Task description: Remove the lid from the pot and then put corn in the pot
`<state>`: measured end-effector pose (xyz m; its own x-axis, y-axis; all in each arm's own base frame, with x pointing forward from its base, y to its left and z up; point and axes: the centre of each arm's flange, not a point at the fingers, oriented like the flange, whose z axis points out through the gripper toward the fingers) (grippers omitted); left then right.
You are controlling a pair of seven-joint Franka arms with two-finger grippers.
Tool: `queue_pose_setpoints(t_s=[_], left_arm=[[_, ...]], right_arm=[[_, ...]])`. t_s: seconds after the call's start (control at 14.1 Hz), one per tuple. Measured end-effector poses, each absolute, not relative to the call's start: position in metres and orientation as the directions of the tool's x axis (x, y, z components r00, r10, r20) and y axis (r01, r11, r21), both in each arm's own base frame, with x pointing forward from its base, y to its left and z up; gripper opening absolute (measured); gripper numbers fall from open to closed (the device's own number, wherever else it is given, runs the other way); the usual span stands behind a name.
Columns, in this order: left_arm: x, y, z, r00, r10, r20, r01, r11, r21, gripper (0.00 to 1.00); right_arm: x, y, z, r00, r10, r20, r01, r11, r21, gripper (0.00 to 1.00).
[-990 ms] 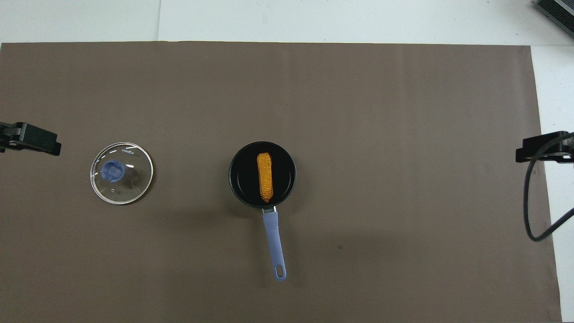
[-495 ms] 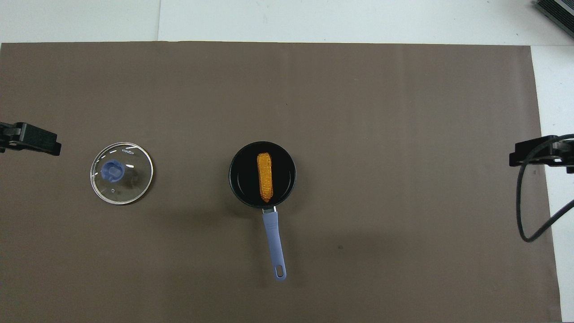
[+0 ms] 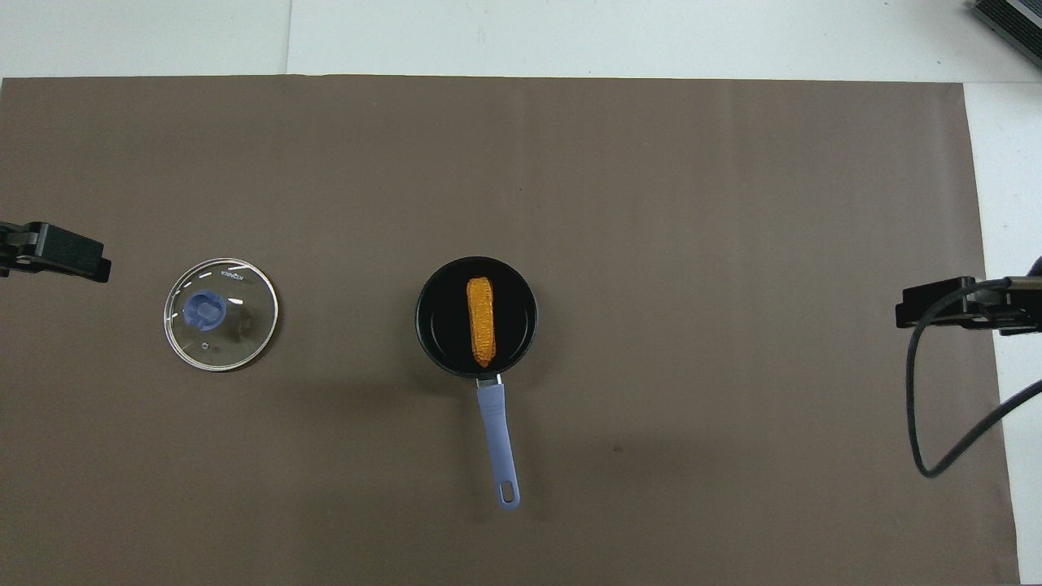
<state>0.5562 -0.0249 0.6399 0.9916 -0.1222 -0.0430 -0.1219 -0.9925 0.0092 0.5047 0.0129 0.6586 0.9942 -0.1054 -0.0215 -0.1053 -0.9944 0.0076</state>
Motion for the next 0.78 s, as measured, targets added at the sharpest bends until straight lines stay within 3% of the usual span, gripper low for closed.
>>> queue_pose_setpoints(t_s=[0.78], left_arm=[[0.5562, -0.0249, 0.6399, 0.992, -0.122, -0.043, -0.122, -0.993, 0.009, 1.00]], right_arm=[[0.5048, 0.0102, 0.6572, 0.994, -0.109, -0.025, -0.109, -0.994, 0.007, 1.00]])
